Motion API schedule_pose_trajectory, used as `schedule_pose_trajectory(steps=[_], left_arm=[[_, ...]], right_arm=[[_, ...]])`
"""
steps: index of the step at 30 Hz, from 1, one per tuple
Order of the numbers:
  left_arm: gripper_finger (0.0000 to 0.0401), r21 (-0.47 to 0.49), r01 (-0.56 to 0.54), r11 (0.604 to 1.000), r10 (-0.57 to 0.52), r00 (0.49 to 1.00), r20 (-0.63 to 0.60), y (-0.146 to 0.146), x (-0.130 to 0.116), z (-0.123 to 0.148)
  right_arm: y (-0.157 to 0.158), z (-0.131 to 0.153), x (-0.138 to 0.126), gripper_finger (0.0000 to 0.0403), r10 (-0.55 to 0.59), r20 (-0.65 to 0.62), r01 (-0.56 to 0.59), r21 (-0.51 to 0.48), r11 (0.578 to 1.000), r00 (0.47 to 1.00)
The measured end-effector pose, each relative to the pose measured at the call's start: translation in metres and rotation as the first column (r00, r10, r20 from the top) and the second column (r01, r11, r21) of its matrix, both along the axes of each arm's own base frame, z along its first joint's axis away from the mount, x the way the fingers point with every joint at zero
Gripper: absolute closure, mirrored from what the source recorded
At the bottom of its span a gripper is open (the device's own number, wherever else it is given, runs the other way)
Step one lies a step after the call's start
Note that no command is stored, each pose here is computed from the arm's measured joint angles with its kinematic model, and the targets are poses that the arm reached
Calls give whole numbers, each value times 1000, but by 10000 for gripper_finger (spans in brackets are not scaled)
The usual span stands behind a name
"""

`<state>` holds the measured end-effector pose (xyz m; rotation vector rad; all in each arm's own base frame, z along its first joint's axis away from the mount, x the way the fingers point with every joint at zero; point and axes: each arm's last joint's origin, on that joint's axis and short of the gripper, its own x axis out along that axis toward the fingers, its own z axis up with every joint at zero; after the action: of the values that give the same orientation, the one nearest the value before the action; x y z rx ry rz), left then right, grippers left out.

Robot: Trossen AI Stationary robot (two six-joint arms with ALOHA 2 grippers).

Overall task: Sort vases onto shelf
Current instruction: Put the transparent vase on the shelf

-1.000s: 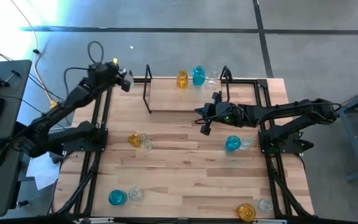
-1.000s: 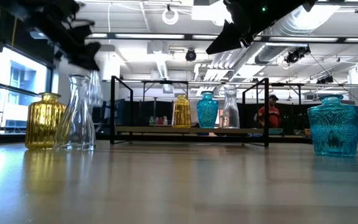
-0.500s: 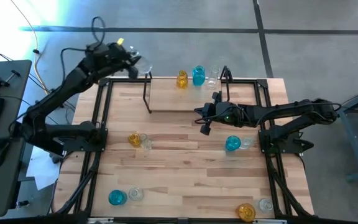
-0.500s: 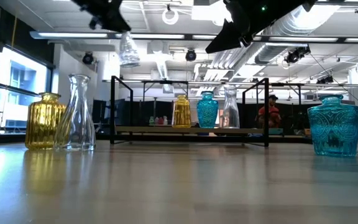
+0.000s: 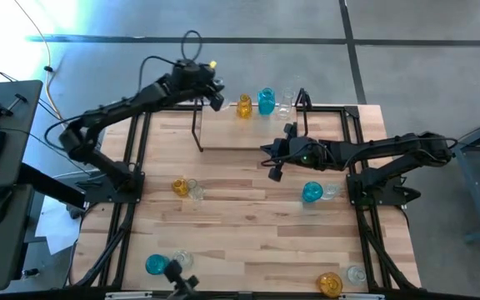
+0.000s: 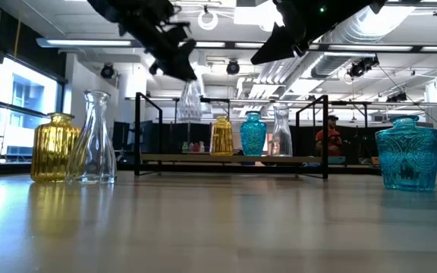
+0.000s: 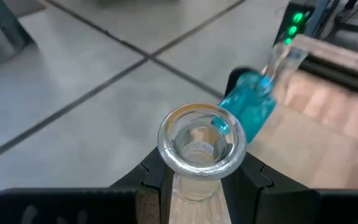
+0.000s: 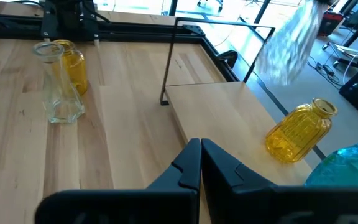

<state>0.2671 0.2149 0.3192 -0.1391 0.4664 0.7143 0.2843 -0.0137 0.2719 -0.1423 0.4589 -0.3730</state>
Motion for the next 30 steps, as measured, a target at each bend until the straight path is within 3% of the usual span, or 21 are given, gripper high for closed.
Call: schedule_pose_trajectory(steps=[11, 22, 30], left_arm=[[314, -52, -62, 997, 58, 996, -73, 20, 27, -48], [314, -41, -127, 991, 119, 981, -155, 21, 27, -59], [314, -65, -133, 989, 122, 981, -148, 19, 24, -71]], right_arm=[[13, 0, 0, 403, 20, 0, -20, -14, 1000, 1000], [15, 0, 0, 403, 29, -2, -29, -19, 999, 1000], [15, 0, 0, 403, 29, -3, -29, -22, 999, 1000]])
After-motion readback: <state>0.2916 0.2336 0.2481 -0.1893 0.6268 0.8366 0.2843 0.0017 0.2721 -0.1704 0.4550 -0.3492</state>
